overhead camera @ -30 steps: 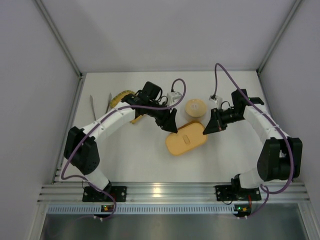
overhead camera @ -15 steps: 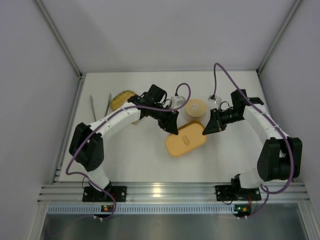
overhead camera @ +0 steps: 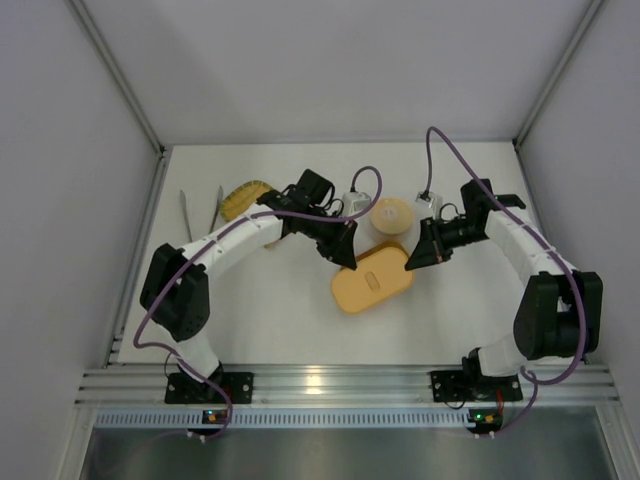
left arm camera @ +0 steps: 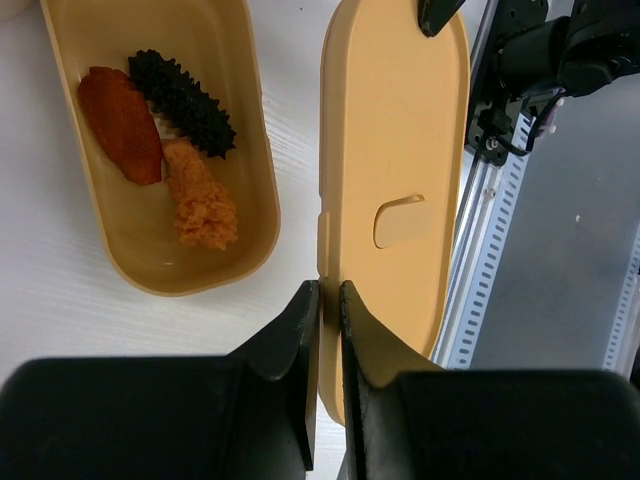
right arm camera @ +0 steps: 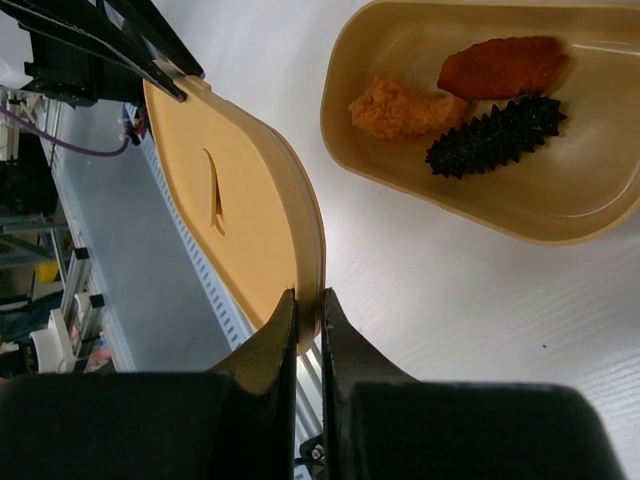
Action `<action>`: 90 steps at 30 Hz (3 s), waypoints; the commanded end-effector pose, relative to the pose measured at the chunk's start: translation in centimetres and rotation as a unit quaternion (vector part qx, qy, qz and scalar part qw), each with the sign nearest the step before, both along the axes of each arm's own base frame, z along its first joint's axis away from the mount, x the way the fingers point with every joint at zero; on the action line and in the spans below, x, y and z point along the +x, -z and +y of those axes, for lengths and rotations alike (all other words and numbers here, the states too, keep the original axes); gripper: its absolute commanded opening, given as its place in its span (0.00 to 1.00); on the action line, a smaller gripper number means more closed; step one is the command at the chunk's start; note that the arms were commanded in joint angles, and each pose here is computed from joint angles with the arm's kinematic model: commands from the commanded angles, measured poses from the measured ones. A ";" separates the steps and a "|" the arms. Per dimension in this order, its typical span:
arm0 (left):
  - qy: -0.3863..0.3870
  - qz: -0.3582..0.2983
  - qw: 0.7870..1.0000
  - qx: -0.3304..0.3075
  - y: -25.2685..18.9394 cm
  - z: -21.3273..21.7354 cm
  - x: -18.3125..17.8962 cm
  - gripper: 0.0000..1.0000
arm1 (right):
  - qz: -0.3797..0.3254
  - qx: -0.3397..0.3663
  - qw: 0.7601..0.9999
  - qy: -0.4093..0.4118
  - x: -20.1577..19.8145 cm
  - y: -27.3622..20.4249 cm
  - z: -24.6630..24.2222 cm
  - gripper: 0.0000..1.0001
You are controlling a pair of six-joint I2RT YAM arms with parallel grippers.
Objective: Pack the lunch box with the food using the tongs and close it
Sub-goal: Close the box lid on the packing box.
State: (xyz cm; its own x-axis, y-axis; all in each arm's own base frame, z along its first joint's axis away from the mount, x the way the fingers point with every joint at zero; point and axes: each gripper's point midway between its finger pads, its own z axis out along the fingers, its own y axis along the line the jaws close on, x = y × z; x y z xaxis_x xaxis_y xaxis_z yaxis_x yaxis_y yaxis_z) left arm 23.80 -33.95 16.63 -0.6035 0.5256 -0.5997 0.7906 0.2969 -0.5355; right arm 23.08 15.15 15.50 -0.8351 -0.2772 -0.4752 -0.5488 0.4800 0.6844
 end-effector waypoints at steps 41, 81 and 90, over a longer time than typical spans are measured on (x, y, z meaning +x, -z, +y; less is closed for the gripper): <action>-0.037 0.084 0.996 -0.017 5.7 -2.5 8.4 0.00 | -0.176 -0.098 0.974 0.106 5.6 -3.0 -5.7 0.99; -0.036 0.065 0.997 0.035 9.0 -1.7 9.6 0.00 | -0.258 -0.102 0.961 0.009 6.1 2.7 4.4 0.43; -0.036 0.063 0.997 0.037 9.1 -1.6 9.6 0.00 | -0.226 -0.149 0.962 0.029 6.7 6.1 3.9 0.41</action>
State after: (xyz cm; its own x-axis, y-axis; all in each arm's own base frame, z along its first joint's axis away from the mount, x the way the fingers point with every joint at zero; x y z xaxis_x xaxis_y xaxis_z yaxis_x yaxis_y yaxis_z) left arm 32.85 -35.70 7.00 -0.7320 0.5095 -0.4524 0.6656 0.3927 -0.6346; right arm 27.99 18.44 9.30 -0.6109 -0.4306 -0.6644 -0.7281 0.6351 0.2580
